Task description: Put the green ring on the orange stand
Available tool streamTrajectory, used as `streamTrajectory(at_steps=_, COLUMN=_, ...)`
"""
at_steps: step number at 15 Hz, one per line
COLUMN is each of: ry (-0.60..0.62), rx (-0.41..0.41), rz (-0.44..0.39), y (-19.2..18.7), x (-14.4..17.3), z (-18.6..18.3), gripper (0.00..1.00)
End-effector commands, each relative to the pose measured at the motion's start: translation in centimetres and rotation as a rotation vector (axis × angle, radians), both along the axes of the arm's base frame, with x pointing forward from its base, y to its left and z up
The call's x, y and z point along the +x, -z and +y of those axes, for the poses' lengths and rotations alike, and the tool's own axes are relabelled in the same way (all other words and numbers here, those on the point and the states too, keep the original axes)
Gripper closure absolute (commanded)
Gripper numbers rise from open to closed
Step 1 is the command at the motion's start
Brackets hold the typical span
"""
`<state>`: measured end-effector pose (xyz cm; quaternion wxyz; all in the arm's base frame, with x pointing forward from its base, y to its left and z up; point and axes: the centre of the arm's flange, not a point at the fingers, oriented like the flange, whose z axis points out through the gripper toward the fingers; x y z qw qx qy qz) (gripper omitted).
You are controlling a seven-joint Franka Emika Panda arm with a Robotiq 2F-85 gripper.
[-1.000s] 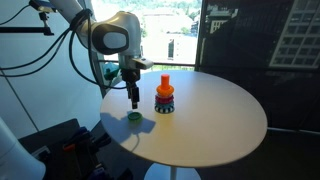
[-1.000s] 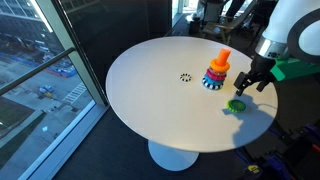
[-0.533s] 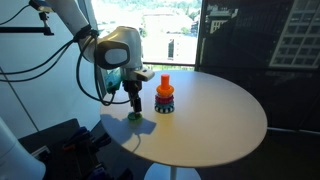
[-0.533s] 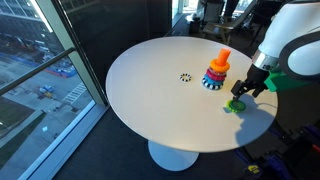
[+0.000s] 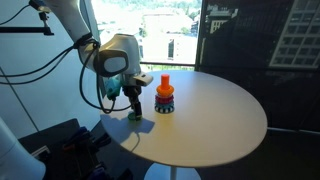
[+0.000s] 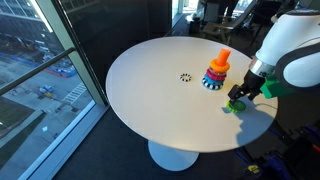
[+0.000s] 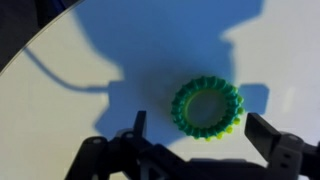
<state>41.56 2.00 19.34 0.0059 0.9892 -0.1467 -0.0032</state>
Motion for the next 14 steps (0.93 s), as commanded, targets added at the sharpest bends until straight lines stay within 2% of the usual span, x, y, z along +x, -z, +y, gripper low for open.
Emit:
streamTrajectory(at_steps=1, ry=0.0, rx=-0.008, rz=-0.021, y=0.6, x=-0.27, z=0.39, gripper=0.0)
streamTrajectory(at_steps=7, ry=-0.01, rx=-0.008, rz=-0.019, y=0.99, x=-0.21, z=0.85, gripper=0.0)
streamTrajectory(at_steps=9, ry=-0.012, rx=-0.007, rz=-0.018, y=1.01, x=-0.22, z=0.95, gripper=0.07)
streamTrajectory(at_steps=12, ry=-0.015, rx=-0.005, rz=-0.02, y=0.9, x=-0.23, z=1.08, gripper=0.3)
streamTrajectory(at_steps=14, ry=-0.015, rx=-0.003, rz=-0.023, y=0.79, x=-0.17, z=1.09, gripper=0.36)
